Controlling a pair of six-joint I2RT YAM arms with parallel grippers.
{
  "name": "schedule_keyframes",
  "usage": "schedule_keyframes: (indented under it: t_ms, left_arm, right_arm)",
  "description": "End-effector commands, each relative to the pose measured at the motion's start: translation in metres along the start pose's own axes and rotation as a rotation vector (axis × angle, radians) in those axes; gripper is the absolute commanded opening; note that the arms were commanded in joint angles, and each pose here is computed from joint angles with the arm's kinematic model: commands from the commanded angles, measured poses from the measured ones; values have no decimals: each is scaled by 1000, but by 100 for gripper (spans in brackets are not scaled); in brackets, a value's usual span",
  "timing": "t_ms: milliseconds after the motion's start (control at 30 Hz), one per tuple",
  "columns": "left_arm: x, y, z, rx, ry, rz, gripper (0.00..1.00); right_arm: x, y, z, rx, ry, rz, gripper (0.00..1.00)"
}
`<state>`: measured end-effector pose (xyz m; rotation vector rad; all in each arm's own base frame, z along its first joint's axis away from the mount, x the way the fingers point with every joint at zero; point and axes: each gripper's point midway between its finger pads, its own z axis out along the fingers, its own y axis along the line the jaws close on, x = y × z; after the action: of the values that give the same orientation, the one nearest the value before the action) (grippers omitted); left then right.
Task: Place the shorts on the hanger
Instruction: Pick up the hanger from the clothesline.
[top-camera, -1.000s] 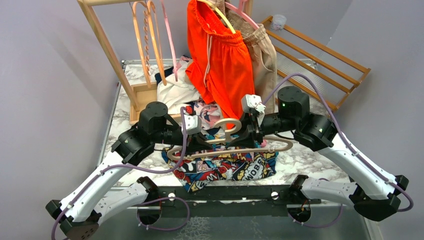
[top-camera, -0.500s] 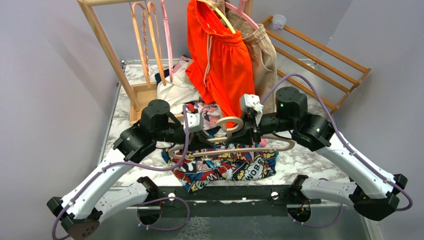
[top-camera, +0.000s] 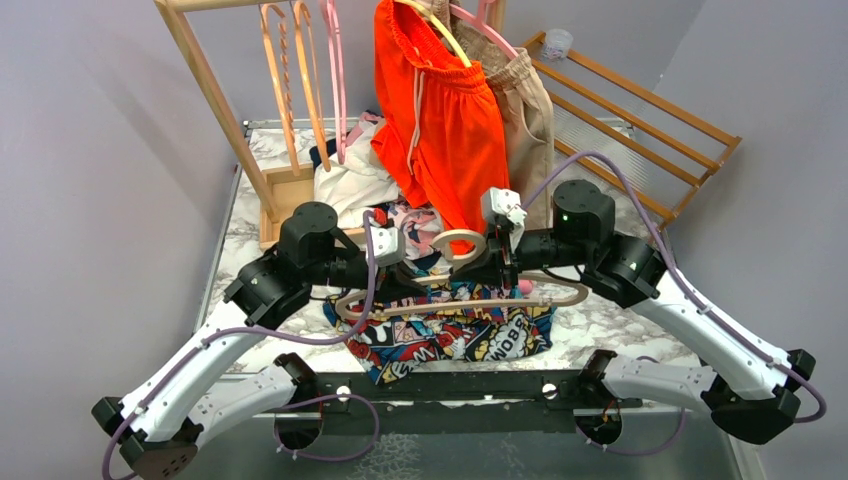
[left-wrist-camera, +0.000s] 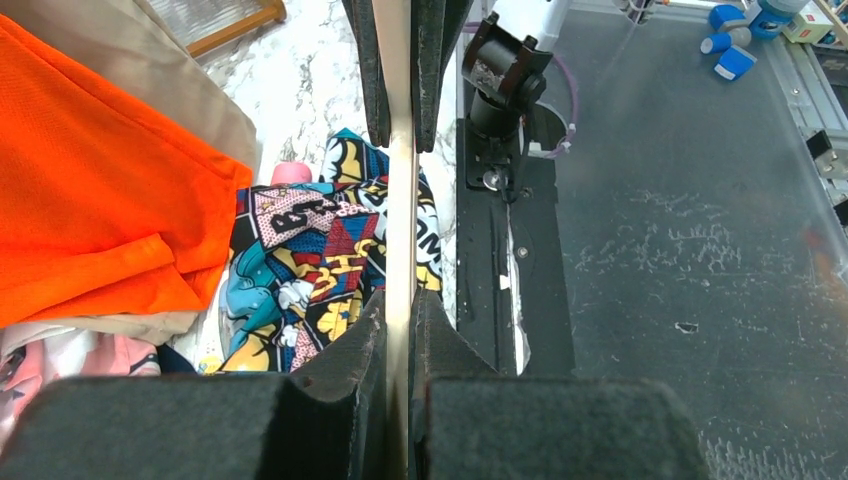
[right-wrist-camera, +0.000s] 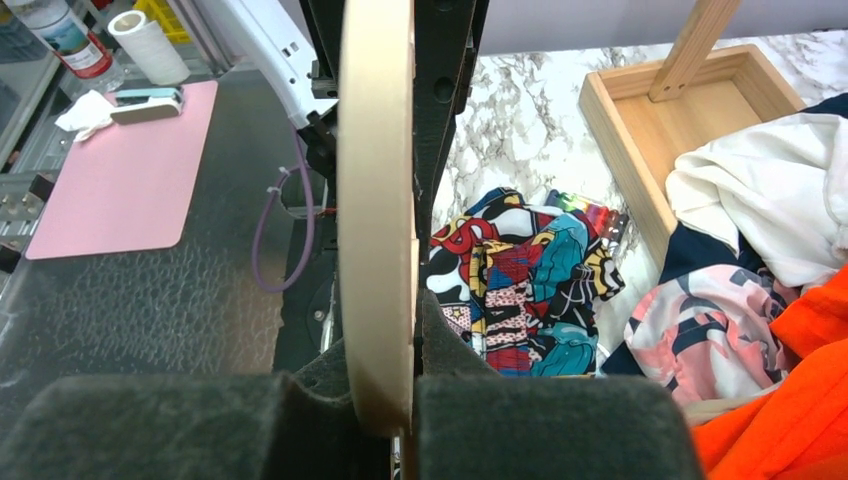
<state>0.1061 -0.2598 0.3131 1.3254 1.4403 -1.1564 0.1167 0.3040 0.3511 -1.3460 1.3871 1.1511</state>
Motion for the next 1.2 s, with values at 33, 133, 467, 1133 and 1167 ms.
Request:
schedule_keyframes:
  t_ms: [33,133,467,1133,1167]
  left_arm:
    - [-23,1,-9,-58,-101,86,5]
    - [-20,0,-7,-46,-98,76,19]
    - [-23,-2,-6,-25,-101,78,33]
    - [-16,4,-2,-29,-82,84,0]
    - [-16,4,-2,-29,-82,85,0]
  right_arm:
    - [1,0,-8,75,-58,40,1]
    - [-6,4,-11,74,-124,40,1]
    - [-3,13,-6,19,-166,57,1]
    - [2,25,-8,-50,-124,36,6]
    - [4,25,-9,-46,-111,31,13]
